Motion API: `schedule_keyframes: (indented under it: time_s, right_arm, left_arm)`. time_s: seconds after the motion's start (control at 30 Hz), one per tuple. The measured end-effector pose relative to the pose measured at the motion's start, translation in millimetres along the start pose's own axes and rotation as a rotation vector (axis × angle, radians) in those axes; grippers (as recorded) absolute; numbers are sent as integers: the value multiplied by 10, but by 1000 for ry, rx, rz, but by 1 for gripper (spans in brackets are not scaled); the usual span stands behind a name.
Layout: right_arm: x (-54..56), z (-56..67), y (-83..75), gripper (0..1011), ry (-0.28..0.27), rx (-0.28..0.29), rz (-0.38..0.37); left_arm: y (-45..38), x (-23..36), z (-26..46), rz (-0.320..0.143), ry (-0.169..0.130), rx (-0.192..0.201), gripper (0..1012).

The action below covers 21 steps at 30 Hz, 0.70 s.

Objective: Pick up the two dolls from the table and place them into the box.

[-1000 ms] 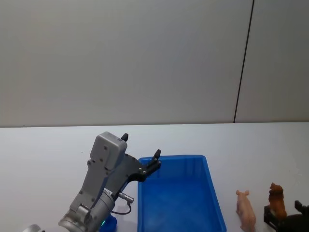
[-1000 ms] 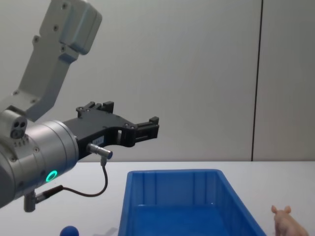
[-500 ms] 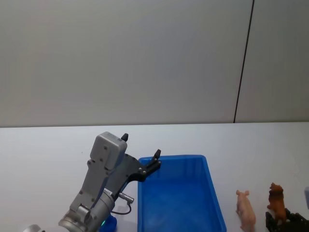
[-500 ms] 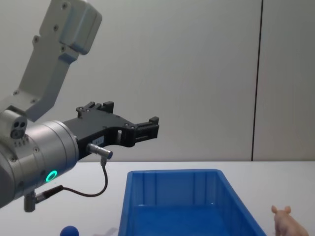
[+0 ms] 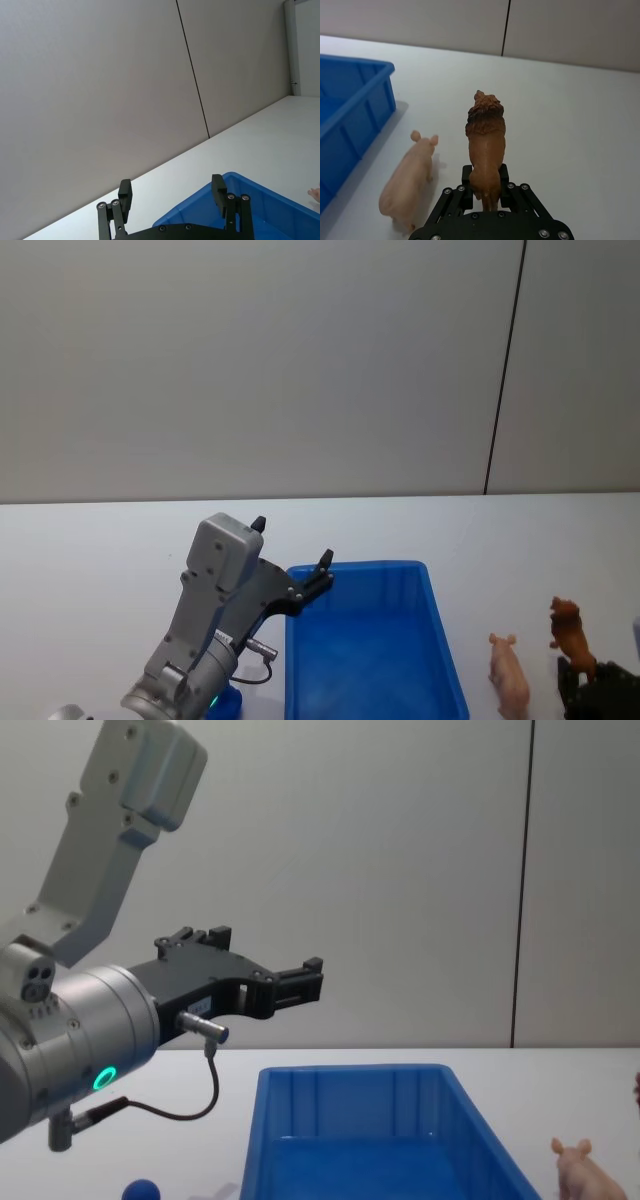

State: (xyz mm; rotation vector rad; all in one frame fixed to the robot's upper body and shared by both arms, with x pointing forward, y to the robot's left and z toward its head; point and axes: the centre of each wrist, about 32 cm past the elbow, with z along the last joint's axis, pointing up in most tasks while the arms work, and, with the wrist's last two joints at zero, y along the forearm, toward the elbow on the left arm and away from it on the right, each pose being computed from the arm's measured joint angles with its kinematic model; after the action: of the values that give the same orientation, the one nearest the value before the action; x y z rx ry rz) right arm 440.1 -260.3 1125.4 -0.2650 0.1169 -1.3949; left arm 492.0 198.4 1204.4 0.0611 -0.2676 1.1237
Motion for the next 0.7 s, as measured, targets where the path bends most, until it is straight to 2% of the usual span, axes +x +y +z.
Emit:
schedule_keyframes:
  time_s: [0.23,0.27,0.37,0.7]
  right_arm:
    - [-9,138,-19,268,-34,93,33]
    - [-9,138,-19,270,-34,93,33]
    - [-15,210,-16,268,-47,135,64]
    - [-74,375,41,270,-74,219,182]
  left_arm:
    - [0,0,0,0,0,0,1001]
    - [0,0,0,0,0,0,1001]
    - [0,0,0,0,0,0,1001]
    - [0,0,0,0,0,0,1001]
